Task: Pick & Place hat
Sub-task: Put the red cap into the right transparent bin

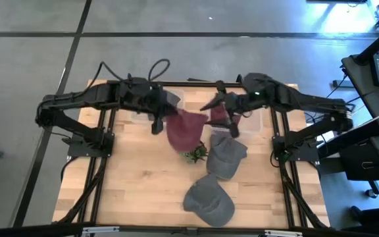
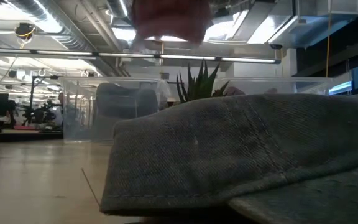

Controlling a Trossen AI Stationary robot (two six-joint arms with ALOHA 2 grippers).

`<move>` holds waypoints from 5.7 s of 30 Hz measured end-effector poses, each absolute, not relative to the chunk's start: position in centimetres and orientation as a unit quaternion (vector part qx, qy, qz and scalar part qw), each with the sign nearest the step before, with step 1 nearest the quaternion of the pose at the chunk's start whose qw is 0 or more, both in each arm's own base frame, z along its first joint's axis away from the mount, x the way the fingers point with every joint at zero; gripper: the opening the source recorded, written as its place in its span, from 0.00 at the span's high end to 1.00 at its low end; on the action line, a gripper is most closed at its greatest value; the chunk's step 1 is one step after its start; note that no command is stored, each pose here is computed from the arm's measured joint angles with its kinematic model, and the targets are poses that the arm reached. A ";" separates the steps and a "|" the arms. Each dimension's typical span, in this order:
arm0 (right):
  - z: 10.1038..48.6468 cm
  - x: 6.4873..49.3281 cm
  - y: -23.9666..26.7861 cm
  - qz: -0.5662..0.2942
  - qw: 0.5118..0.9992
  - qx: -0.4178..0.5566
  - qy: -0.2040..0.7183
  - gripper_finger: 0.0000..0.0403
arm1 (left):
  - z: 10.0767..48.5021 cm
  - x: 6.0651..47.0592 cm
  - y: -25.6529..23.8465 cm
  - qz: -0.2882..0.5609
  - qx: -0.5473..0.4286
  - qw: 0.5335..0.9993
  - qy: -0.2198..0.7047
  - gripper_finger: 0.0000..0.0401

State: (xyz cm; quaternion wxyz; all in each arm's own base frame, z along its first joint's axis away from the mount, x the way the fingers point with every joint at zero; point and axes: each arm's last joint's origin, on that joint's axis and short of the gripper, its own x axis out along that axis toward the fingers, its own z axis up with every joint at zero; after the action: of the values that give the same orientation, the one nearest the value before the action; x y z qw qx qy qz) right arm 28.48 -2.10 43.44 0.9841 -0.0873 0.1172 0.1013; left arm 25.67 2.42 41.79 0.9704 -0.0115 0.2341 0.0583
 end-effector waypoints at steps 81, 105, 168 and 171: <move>36.9 12.7 -2.2 -0.137 0.949 -0.189 0.212 0.98 | 39.2 20.4 3.7 0.185 0.075 0.971 0.131 0.68; 26.7 12.4 -2.3 -0.165 0.938 -0.163 0.257 0.98 | 39.2 20.4 3.8 0.202 0.064 0.969 0.130 0.67; 23.7 17.6 -7.3 -0.313 0.913 0.170 0.200 0.95 | 38.5 20.2 3.8 0.202 0.054 0.964 0.163 0.67; 23.8 17.3 -7.9 -0.327 0.908 0.180 0.192 0.94 | 38.5 20.2 3.8 0.202 0.053 0.964 0.164 0.67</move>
State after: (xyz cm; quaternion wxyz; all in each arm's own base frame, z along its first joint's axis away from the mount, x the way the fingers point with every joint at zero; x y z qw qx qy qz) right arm 17.34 -7.87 23.81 0.9075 0.1802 0.1917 -0.3275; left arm 20.23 3.80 38.50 0.9641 0.0534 0.1642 0.2019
